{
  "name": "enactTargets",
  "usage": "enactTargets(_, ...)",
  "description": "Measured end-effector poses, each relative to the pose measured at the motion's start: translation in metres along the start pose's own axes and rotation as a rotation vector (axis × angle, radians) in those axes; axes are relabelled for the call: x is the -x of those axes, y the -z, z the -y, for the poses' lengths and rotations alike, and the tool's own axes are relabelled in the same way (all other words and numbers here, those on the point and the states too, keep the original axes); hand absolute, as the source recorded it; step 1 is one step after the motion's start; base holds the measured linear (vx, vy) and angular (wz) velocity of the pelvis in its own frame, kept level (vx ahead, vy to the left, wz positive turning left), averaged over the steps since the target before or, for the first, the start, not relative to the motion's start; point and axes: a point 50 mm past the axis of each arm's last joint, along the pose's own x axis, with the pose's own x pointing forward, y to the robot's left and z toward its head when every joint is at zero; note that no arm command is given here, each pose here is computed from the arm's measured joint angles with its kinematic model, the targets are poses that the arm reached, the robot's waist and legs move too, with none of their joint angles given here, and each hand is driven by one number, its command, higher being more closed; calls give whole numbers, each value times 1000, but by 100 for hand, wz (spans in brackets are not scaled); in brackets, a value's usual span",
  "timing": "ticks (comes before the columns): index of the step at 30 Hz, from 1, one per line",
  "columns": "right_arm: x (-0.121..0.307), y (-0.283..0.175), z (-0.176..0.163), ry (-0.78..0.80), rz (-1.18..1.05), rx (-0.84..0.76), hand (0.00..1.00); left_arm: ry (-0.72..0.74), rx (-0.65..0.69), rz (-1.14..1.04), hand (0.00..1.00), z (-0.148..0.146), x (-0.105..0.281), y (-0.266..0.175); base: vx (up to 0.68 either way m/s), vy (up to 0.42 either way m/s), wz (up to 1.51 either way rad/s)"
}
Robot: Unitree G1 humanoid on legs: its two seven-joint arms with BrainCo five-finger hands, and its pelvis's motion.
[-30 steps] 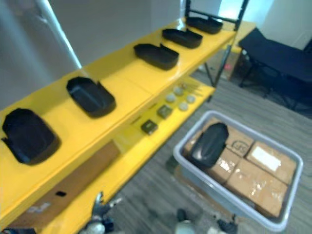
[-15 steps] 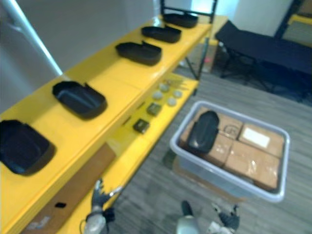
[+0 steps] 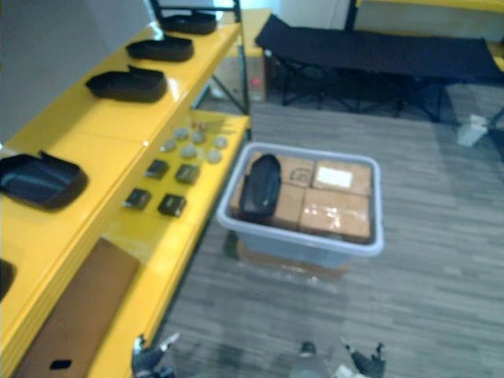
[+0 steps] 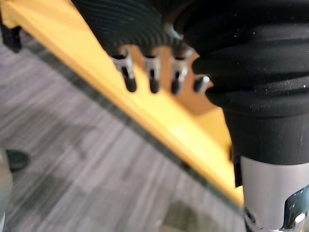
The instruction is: Walk over and take plastic housings, then place them on the shelf
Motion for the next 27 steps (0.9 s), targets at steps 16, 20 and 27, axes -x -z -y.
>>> enactTargets(16, -18, -98, -56, -314, 272, -107, 0, 82, 8, 26, 0, 15, -1, -14, -45, 15, -3)
enactTargets(20, -26, -136, -77, -384, 312, -169, 0, 124, -39, 62, 0, 11, -5, -19, -62, 54, 30)
enactTargets(27, -15, -113, -75, -304, 265, -262, 0, 151, -122, 155, 0, 10, -5, -25, -33, 22, -9)
